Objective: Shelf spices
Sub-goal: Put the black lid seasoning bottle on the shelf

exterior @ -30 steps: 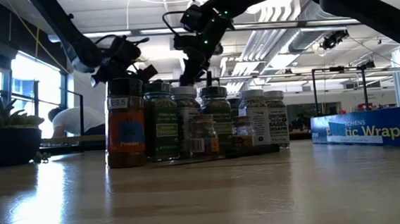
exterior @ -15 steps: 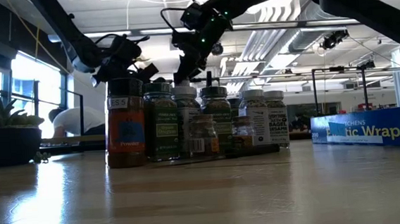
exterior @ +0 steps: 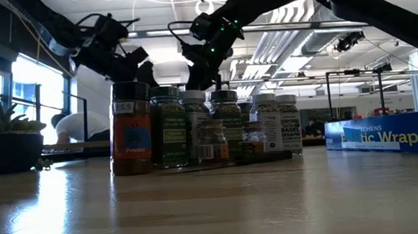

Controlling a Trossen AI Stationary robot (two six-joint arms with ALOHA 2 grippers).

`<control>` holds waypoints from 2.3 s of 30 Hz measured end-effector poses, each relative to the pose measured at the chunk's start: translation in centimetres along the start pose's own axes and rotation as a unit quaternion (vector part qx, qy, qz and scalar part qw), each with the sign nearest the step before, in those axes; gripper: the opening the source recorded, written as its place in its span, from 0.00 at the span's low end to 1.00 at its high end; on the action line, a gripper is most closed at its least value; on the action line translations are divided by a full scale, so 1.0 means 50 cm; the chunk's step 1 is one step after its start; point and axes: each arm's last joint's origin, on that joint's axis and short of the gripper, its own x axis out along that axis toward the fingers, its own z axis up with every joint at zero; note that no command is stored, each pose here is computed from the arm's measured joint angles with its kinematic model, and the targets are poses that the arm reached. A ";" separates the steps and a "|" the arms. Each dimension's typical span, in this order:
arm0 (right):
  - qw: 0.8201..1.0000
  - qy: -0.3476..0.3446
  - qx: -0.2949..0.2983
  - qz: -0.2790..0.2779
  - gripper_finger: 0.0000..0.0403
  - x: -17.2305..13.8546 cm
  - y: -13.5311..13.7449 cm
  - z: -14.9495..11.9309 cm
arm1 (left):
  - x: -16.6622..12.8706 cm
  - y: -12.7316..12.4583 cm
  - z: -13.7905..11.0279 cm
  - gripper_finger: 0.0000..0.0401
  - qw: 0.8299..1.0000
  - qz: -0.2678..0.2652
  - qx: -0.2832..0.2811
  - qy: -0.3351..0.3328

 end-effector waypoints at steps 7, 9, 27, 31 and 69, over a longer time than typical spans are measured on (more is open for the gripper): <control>0.999 0.027 0.010 -0.034 0.48 0.022 0.017 -0.005 | -0.052 -0.029 -0.006 0.61 0.999 -0.018 0.009 -0.029; 0.999 0.025 0.016 -0.031 0.48 0.027 0.025 -0.003 | -0.063 -0.035 -0.005 0.61 0.999 -0.022 0.011 -0.037; 0.998 0.048 0.037 -0.027 0.60 0.031 0.050 -0.008 | -0.103 -0.052 0.011 0.61 0.997 -0.031 0.027 -0.068; 0.998 0.048 0.030 -0.026 0.62 0.031 0.055 -0.006 | -0.111 -0.052 0.016 0.61 0.996 -0.030 0.029 -0.076; 0.994 0.016 0.027 -0.107 0.63 0.035 0.066 0.013 | -0.141 -0.048 0.022 0.61 0.996 -0.006 0.040 -0.078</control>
